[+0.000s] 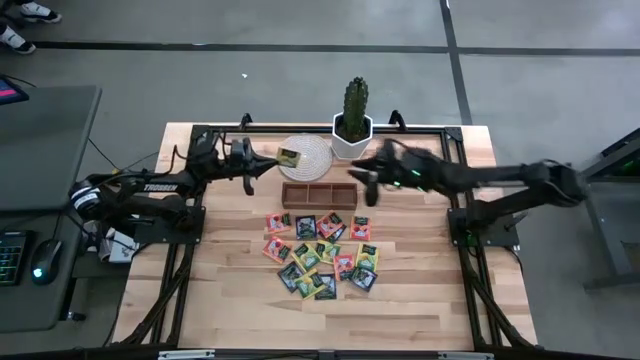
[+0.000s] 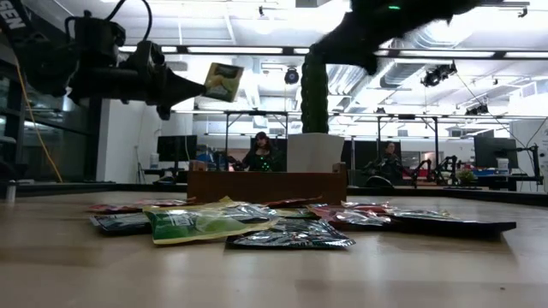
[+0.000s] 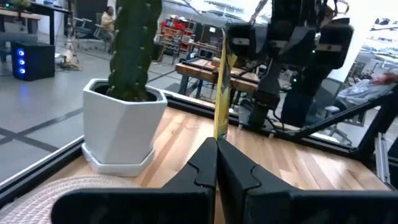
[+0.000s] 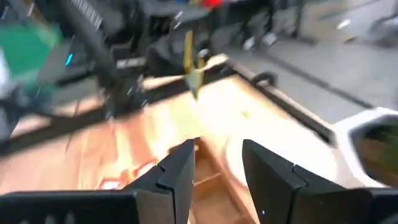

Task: Pick & Place Tea
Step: Put the yellow tea bag into the left section of the wooden organizer

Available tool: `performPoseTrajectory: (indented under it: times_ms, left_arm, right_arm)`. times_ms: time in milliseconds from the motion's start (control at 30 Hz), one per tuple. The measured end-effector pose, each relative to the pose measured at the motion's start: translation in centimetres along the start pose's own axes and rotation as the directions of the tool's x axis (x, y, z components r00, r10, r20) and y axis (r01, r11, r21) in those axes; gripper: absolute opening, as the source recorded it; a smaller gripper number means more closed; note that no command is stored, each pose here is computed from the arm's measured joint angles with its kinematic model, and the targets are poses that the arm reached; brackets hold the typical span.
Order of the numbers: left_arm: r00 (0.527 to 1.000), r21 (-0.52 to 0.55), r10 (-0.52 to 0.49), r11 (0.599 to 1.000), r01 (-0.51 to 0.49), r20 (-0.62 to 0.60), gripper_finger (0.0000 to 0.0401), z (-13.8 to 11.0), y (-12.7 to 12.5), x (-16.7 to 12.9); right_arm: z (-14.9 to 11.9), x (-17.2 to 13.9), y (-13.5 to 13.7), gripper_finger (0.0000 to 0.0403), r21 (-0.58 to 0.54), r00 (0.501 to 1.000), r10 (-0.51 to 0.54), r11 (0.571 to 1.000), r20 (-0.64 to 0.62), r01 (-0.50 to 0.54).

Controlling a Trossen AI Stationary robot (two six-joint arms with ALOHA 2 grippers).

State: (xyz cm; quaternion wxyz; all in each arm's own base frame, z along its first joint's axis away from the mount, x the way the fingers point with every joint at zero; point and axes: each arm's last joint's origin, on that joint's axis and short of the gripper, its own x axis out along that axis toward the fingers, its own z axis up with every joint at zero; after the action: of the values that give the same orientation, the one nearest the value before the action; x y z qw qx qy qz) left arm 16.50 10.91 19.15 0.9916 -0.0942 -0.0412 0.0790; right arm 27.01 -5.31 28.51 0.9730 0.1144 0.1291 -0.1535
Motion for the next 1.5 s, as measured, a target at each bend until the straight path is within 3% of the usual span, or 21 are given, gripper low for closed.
performPoseTrajectory:
  times_ms: [300,467,667,967,1500]
  left_arm:
    - [1.000,0.038,-0.025,0.999,0.025,-0.002,0.0000,-0.4,-1.6,0.7]
    - [1.000,0.043,-0.017,0.999,0.017,-0.001,0.0000,-0.4,-1.6,0.8]
    - [1.000,0.062,-0.007,0.998,0.007,0.001,0.0000,-0.4,-1.6,0.8]
    - [1.000,0.064,-0.012,0.998,0.013,-0.012,0.0000,-0.5,-1.6,0.8]
    - [0.999,0.070,0.008,0.998,-0.004,-0.050,0.0000,-0.9,-1.5,0.7]
  right_arm:
    - [7.6,7.3,-0.7,0.0131,-0.117,0.933,0.119,0.979,-0.339,-0.168]
    - [11.3,9.1,-1.0,0.0131,-0.175,0.926,0.094,0.970,-0.364,-0.167]
    - [14.1,10.5,-1.8,0.0131,-0.143,0.915,0.154,0.965,-0.372,-0.220]
    - [14.4,12.9,-1.9,0.0131,-0.119,0.884,0.184,0.959,-0.430,-0.258]
    - [11.4,16.0,-0.8,0.0131,-0.075,0.822,0.231,0.946,-0.520,-0.314]
